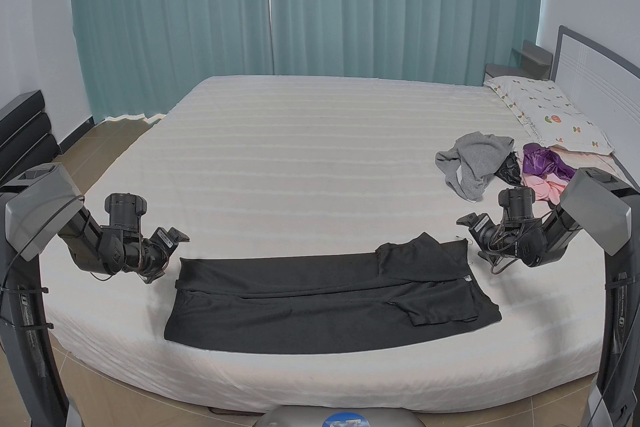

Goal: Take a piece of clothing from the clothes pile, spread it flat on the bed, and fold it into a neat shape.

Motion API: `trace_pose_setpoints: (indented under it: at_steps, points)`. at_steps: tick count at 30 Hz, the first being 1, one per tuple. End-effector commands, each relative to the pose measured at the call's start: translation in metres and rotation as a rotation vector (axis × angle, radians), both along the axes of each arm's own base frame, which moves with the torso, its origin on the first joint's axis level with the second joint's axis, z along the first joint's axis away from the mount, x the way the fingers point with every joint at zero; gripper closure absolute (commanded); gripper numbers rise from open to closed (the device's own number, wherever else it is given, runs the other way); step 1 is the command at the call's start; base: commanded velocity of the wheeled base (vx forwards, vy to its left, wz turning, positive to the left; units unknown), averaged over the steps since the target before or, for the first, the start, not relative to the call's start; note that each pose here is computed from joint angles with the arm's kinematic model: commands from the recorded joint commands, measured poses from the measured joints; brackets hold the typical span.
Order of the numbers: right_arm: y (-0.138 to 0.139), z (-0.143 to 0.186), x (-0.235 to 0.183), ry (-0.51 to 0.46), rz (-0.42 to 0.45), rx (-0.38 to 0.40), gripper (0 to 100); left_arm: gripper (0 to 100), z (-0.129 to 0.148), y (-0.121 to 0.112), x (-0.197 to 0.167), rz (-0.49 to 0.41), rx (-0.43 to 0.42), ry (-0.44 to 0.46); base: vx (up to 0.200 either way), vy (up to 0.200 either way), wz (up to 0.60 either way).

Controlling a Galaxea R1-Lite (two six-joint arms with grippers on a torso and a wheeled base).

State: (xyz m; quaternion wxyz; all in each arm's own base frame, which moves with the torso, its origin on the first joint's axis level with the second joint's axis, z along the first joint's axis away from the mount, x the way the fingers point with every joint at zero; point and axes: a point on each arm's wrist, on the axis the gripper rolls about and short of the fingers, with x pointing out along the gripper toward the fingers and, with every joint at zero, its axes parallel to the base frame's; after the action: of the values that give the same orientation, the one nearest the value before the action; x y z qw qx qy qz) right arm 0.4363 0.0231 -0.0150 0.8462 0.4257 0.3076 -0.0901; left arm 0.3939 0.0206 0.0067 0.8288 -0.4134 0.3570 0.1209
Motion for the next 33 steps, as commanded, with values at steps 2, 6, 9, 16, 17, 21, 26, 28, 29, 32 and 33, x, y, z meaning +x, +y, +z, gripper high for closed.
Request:
trace_pose_setpoints:
  at_steps: [2, 6, 9, 16, 17, 21, 26, 28, 29, 32, 33]
  points:
    - [0.001, 0.001, -0.001, -0.001, 0.001, 0.001, 0, 0, 0.001, -0.001, 0.000, 0.003, -0.005, -0.001, 0.000, 0.000, 0.00]
    - [0.001, 0.001, -0.001, 0.001, 0.002, 0.000, 0, 0, 0.001, -0.004, 0.000, 0.011, -0.019, 0.003, 0.000, 0.000, 0.00]
    - [0.001, 0.001, -0.001, 0.001, 0.002, 0.000, 0, 0, 0.002, -0.006, 0.000, 0.006, -0.021, 0.003, 0.000, 0.000, 0.00]
    - [0.000, 0.001, -0.001, 0.001, 0.002, 0.000, 0, 0, 0.003, -0.012, 0.000, -0.004, -0.024, 0.002, 0.000, -0.200, 0.00]
    - [0.000, 0.001, -0.001, 0.001, 0.002, 0.000, 0, 0, 0.005, -0.012, -0.001, -0.004, -0.024, -0.002, 0.000, -0.200, 0.00]
    - [0.000, 0.001, -0.001, 0.001, 0.002, 0.000, 0, 0, 0.008, -0.012, -0.003, -0.006, -0.025, -0.007, 0.000, -0.050, 0.00]
    - [0.000, 0.001, -0.002, 0.001, 0.002, 0.000, 0, 0, 0.015, -0.012, -0.005, -0.005, -0.025, -0.021, 0.000, 0.000, 0.00]
    - [0.000, 0.001, -0.002, 0.001, 0.001, -0.001, 0, 0, 0.017, -0.012, -0.007, -0.005, -0.025, -0.022, 0.000, 0.000, 0.00]
    - [0.000, 0.001, -0.002, 0.001, 0.001, -0.001, 0, 0, 0.019, -0.012, -0.007, -0.005, -0.022, -0.024, 0.000, 0.000, 0.00]
    - [0.000, 0.001, -0.002, 0.002, 0.001, -0.001, 0, 0, 0.022, -0.009, -0.008, -0.003, -0.019, -0.032, 0.000, 0.000, 0.00]
    - [0.000, 0.001, -0.002, 0.002, 0.001, -0.001, 0, 0, 0.023, -0.008, -0.008, -0.003, -0.017, -0.034, 0.000, 0.000, 0.00]
